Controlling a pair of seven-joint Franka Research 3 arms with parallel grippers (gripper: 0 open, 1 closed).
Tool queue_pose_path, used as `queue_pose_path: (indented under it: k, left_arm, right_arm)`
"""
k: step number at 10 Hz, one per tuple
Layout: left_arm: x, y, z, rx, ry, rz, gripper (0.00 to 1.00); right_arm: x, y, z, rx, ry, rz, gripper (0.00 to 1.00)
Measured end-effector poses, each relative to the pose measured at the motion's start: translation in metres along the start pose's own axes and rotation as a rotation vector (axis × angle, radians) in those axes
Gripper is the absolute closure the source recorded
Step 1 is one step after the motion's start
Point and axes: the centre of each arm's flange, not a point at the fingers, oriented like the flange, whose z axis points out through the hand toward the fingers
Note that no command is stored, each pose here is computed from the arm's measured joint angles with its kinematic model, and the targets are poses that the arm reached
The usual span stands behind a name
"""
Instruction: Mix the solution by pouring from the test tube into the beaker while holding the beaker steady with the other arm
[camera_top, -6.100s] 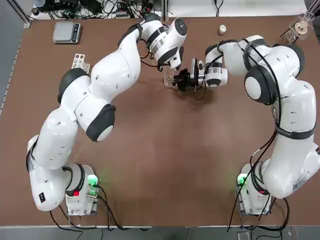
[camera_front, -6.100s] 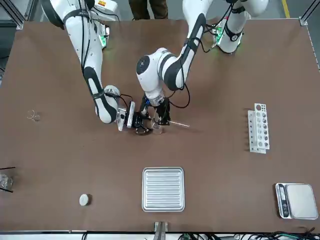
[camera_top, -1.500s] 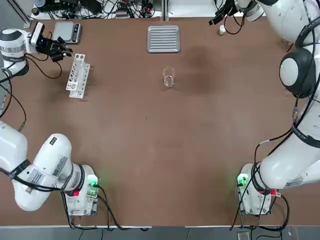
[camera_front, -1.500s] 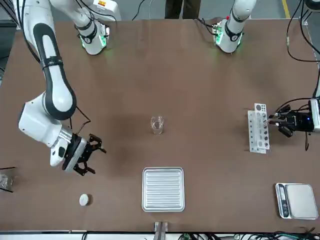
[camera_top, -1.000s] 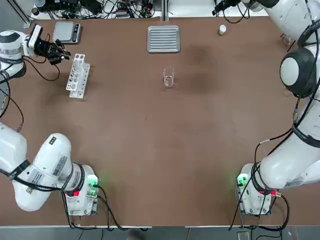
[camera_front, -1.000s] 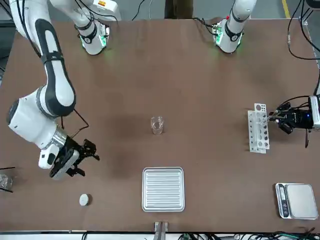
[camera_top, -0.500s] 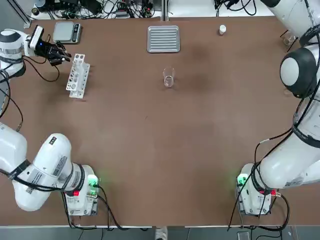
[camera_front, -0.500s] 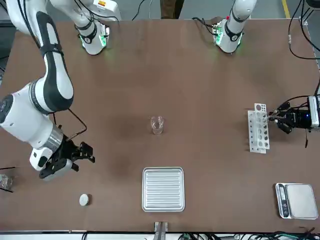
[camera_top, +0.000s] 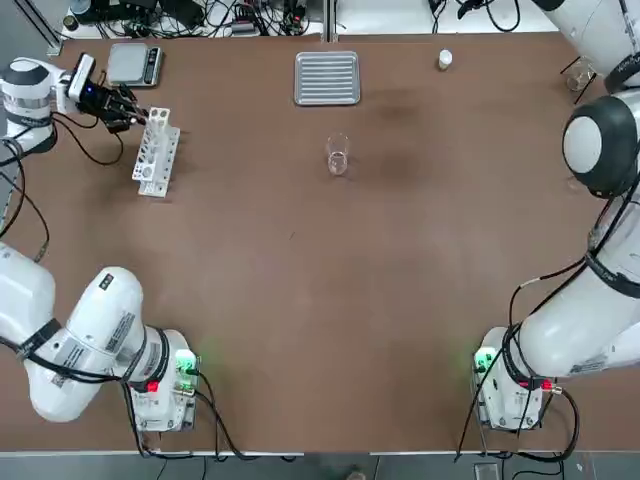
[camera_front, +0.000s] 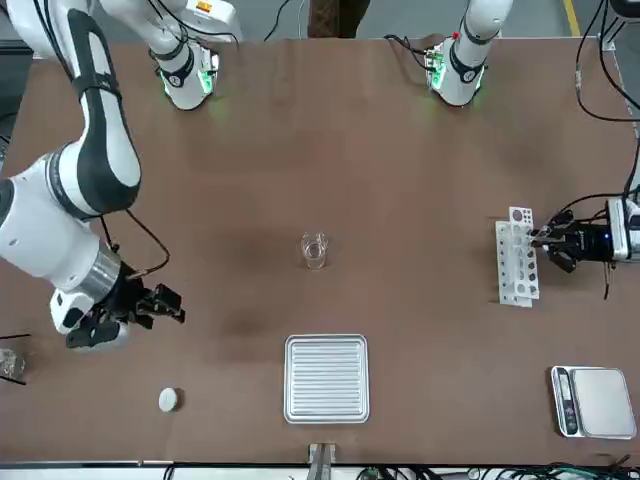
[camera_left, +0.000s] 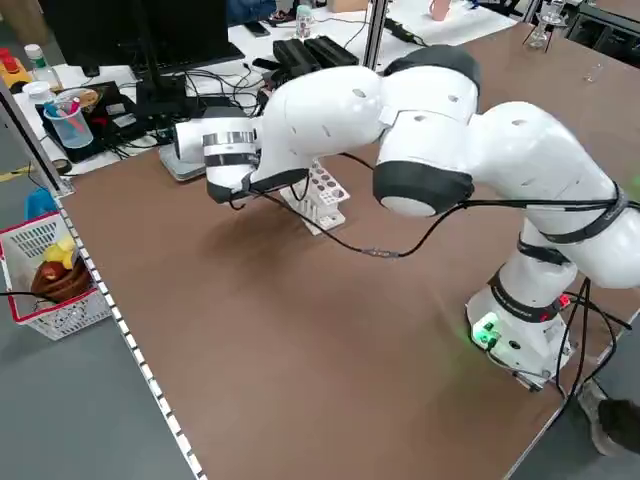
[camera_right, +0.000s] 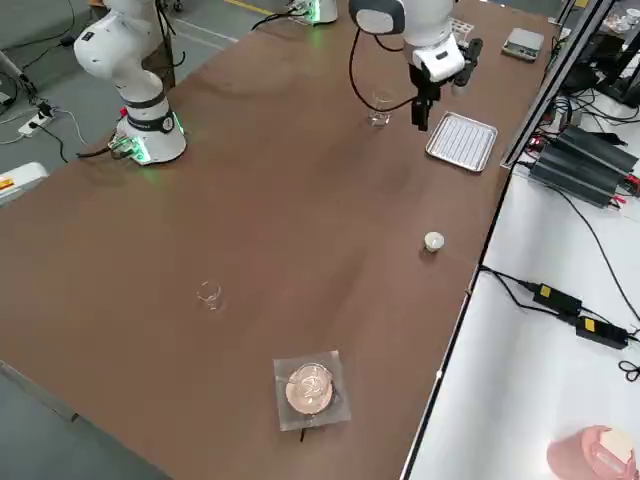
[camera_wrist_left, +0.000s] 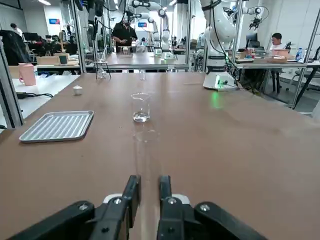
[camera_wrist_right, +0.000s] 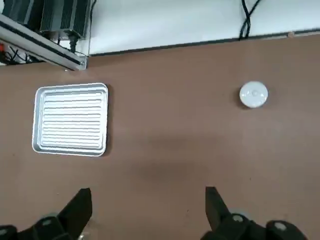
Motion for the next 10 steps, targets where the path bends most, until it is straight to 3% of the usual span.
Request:
queue_pose_path:
  k: [5, 10]
  left_arm:
    - [-0.016, 0.000, 0.005, 0.000, -0.019, -0.004, 0.79]
    - [-0.035, 0.003, 0.009, 0.009, -0.001, 0.005, 0.79]
  right_arm:
    - [-0.011, 0.000, -0.030, -0.103, -0.082, 0.016, 0.00]
    - [-0.035, 0.025, -0.120, -0.207, -0.104, 0.034, 0.00]
